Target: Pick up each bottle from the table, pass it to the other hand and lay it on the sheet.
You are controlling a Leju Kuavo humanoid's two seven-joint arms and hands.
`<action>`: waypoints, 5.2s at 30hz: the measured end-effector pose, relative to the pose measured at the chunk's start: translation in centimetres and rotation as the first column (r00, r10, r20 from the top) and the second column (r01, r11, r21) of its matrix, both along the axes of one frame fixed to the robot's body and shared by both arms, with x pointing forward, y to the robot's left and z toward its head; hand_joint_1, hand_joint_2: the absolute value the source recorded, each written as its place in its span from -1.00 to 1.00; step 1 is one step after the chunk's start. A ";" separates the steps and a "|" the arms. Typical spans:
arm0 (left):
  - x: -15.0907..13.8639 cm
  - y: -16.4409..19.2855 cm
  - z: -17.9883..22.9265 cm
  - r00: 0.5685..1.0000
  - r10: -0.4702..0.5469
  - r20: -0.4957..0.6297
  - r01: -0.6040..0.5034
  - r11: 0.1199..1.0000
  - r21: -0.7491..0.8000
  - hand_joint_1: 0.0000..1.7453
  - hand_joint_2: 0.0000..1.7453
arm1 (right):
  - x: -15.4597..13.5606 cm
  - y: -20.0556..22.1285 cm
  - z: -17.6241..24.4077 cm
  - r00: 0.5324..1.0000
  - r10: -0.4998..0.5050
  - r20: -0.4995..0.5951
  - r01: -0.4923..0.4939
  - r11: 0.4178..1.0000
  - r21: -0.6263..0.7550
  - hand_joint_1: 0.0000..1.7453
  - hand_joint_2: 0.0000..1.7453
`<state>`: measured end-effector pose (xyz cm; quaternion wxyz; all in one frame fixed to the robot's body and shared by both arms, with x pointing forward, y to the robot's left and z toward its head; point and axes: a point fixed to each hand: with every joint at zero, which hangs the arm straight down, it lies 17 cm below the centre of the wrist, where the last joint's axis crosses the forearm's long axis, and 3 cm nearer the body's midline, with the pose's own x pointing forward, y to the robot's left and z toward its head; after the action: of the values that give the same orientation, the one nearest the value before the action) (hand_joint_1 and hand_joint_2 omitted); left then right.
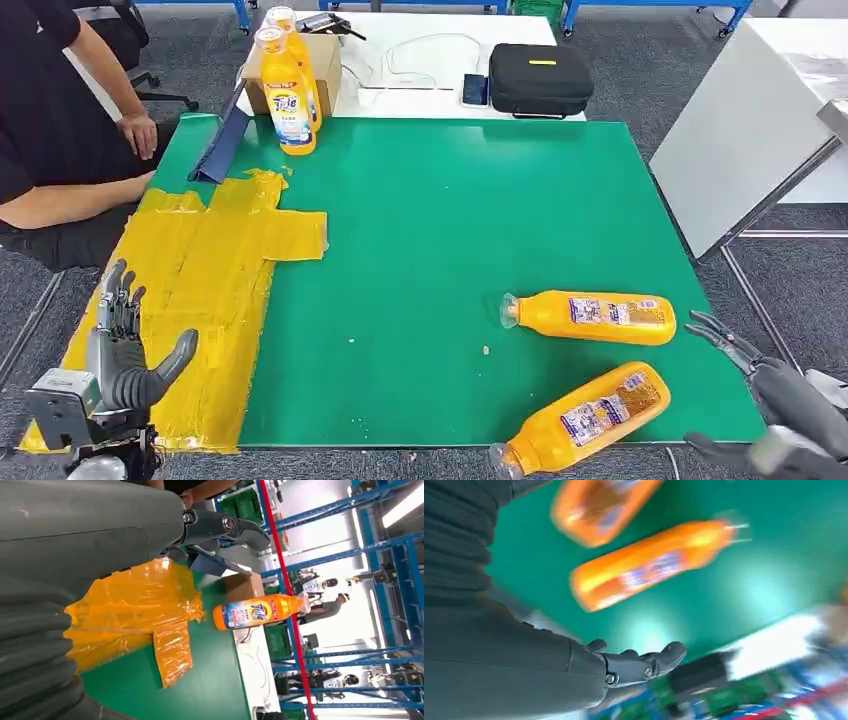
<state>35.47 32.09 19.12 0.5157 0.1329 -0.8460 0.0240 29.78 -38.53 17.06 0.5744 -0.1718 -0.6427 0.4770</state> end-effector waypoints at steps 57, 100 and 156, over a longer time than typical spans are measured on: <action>3.6 -3.0 1.7 0.995 -0.099 0.021 0.099 0.995 -0.018 -1.00 -1.00 | 5.0 1.2 -18.5 0.964 0.083 -0.252 -0.207 0.830 -0.518 -1.00 1.00; 3.3 -4.0 -0.2 0.980 -0.195 -0.042 0.187 0.972 -0.145 -1.00 -1.00 | 8.0 12.2 -19.5 0.963 0.048 -0.264 -0.062 0.997 -0.044 1.00 1.00; -1.2 -17.1 2.8 0.862 -0.498 0.090 0.481 0.752 -0.450 -0.18 1.00 | 0.4 46.2 -3.6 0.916 0.387 0.106 -0.397 0.834 0.384 1.00 1.00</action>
<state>34.26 14.96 21.96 0.5352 -0.2179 -0.8118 0.0842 30.19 7.67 13.47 0.4794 0.0782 -0.7543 0.4418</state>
